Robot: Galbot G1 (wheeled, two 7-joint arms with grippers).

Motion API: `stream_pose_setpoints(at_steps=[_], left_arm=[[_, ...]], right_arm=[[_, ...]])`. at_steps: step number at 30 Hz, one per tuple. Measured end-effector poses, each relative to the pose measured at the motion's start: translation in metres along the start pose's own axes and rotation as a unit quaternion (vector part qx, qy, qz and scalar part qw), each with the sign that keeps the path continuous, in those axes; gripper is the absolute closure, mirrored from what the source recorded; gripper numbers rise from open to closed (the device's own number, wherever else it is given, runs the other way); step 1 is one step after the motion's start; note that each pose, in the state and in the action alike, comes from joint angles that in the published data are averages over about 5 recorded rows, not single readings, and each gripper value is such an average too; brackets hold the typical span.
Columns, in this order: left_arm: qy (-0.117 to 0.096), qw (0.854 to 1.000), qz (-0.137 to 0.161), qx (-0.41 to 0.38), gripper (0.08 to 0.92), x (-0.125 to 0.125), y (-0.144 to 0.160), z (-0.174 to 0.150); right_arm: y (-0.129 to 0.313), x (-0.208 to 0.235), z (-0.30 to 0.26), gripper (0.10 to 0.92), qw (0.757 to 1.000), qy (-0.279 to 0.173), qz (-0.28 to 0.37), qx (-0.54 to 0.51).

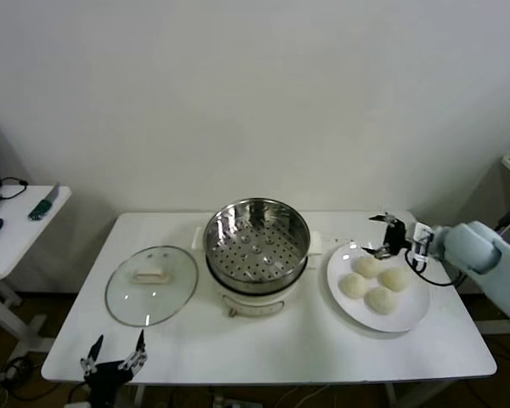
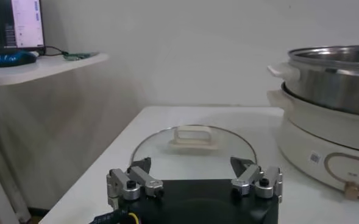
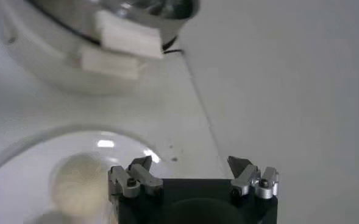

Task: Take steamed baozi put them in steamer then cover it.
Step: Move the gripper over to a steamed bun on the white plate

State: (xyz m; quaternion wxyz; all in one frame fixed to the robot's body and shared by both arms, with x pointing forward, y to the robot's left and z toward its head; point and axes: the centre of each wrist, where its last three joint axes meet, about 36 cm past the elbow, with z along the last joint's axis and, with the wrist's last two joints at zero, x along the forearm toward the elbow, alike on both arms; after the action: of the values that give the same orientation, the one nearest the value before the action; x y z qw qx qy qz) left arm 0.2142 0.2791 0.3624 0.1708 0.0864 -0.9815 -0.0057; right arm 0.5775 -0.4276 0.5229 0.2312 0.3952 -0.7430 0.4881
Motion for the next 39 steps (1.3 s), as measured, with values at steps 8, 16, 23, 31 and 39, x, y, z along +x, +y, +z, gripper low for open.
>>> stream_pose_setpoints(at_steps=[8,16,23,31,39], left_arm=[[-0.001,1.0,0.0,-0.001,0.177,0.001,0.0,0.001],[-0.006,1.0,0.004,-0.007,0.177,0.002,0.0,0.002],[-0.006,1.0,0.008,-0.013,0.177,0.003,-0.001,0.003],[-0.006,1.0,0.006,-0.012,0.177,0.005,-0.001,0.003],[-0.003,1.0,0.009,-0.009,0.177,0.005,-0.005,0.006]], right_arm=[[-0.049,-0.011,0.001,0.2,0.991,0.053,-0.113,0.052],[-0.071,-0.043,-0.008,0.2,0.978,0.084,-0.182,0.06],[-0.076,-0.079,-0.018,0.2,0.968,0.109,-0.214,0.067],[-0.073,-0.108,-0.022,0.2,0.957,0.139,-0.241,0.08],[-0.071,-0.125,-0.018,0.2,0.954,0.154,-0.245,0.081]])
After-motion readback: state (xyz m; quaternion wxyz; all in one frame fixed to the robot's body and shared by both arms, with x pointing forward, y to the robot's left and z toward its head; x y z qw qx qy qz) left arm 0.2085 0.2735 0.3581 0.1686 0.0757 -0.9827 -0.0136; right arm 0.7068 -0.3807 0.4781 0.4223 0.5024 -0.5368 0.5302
